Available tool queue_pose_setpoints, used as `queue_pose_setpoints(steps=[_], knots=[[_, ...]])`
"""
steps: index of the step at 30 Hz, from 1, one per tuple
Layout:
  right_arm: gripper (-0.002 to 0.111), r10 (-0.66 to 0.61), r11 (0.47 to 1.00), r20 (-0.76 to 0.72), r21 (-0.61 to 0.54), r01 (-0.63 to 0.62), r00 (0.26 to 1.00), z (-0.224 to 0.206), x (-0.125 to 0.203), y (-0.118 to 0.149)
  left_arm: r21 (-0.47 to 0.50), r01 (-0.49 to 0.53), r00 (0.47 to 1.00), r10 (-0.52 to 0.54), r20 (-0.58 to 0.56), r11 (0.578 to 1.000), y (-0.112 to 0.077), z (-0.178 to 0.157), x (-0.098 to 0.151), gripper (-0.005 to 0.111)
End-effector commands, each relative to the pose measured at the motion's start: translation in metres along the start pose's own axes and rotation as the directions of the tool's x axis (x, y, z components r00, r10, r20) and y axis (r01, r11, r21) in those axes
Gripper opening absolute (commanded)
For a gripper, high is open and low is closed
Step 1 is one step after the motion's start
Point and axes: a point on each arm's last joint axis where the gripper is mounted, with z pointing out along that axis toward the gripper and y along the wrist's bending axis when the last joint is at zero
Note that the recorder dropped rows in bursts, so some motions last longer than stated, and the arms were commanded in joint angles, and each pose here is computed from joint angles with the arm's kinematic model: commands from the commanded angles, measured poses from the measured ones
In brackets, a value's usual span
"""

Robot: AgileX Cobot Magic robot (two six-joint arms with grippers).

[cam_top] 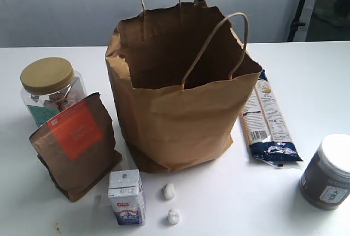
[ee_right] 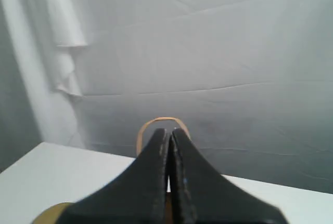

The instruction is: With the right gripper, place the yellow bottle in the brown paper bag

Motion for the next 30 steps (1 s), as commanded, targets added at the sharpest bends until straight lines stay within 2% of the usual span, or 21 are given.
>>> queue_pose_setpoints(steps=[1, 3, 9, 18, 23, 30], knots=[[0.000, -0.077, 0.987, 0.009, 0.144, 0.075, 0.997, -0.038, 0.000, -0.027, 0.003, 0.001, 1.000, -0.001, 0.012, 1.000, 0.000, 0.000, 0.000, 0.000], [0.000, -0.098, 0.981, 0.005, 0.169, 0.095, 0.995, -0.058, 0.003, -0.037, 0.003, 0.001, 1.000, -0.001, 0.012, 1.000, 0.000, 0.000, 0.000, 0.000], [0.000, -0.056, 0.966, -0.044, 0.252, 0.065, 0.997, -0.104, 0.018, -0.062, 0.003, 0.001, 1.000, -0.001, 0.012, 1.000, 0.000, 0.000, 0.000, 0.000], [0.000, -0.009, 0.929, -0.159, 0.363, 0.067, 0.987, -0.142, 0.064, -0.091, 0.003, 0.001, 1.000, -0.001, 0.012, 1.000, 0.000, 0.000, 0.000, 0.000], [0.000, 0.027, 0.929, -0.183, 0.367, 0.043, 0.983, -0.157, 0.089, -0.101, 0.003, 0.001, 1.000, -0.001, 0.012, 1.000, 0.000, 0.000, 0.000, 0.000], [0.000, 0.200, 0.948, -0.181, 0.284, -0.143, 0.963, -0.180, 0.116, -0.103, 0.003, 0.001, 1.000, -0.001, 0.012, 1.000, 0.000, 0.000, 0.000, 0.000]])
